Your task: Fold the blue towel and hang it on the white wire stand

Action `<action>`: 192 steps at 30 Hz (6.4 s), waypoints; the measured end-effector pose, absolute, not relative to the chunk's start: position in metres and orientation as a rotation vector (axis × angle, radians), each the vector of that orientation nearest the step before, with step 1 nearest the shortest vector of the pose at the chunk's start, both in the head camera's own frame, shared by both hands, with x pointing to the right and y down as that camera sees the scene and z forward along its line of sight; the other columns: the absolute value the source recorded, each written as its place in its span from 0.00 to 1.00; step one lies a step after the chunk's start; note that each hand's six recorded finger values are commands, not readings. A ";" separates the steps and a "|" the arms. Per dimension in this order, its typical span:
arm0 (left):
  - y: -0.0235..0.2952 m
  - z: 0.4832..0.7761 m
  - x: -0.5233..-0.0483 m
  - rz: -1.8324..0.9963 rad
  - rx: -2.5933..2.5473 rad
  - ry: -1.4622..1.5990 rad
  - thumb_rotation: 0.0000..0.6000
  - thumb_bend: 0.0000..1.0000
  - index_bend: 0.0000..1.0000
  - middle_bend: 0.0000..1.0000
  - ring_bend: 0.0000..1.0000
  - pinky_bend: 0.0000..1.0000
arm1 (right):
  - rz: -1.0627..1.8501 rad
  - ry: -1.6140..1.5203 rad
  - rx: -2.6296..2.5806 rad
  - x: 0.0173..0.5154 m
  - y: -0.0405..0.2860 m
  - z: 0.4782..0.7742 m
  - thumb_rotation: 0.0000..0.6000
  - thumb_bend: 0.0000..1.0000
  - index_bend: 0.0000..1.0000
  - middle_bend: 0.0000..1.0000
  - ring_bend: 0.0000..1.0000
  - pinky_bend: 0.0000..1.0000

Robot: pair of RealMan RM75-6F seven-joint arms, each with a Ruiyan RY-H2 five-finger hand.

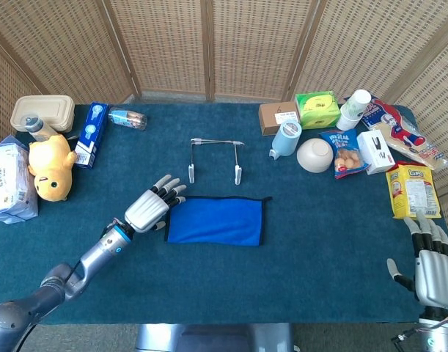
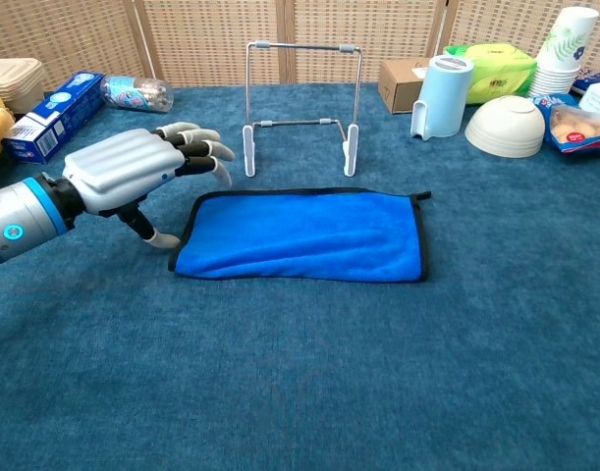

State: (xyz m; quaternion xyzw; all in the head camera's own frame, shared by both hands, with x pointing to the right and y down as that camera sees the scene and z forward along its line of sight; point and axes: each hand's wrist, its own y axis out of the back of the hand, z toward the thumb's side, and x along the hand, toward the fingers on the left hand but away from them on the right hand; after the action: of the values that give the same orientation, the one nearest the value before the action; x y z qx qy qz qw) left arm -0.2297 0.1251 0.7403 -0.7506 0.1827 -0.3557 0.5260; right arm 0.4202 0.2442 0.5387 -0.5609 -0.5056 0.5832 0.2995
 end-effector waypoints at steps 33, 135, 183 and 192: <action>0.124 0.742 -0.205 -0.820 -1.866 0.541 1.00 0.38 0.42 0.23 0.03 0.00 | 1.559 -1.376 -1.475 0.426 0.251 0.531 1.00 0.28 0.10 0.04 0.00 0.00; -0.074 0.553 -0.121 -1.011 -1.886 1.232 1.00 0.54 0.76 0.40 0.15 0.03 | 1.575 -1.498 -1.517 0.463 0.269 0.545 1.00 0.28 0.08 0.04 0.00 0.00; -0.115 0.667 -0.099 -1.276 -1.736 1.210 1.00 0.31 0.12 0.00 0.00 0.00 | 1.626 -1.493 -1.470 0.460 0.274 0.532 1.00 0.27 0.07 0.05 0.00 0.00; -0.122 0.655 -0.096 -1.222 -1.714 1.228 1.00 0.25 0.00 0.00 0.00 0.00 | 1.616 -1.493 -1.474 0.459 0.272 0.531 1.00 0.27 0.07 0.04 0.00 0.00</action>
State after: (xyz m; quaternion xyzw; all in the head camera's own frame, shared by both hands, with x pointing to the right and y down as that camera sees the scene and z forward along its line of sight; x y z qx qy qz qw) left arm -0.0958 -0.1220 0.6550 -0.6601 0.4730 -0.4705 0.3452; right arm 0.4587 0.2725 0.5313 -0.5397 -0.5468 0.5917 0.2444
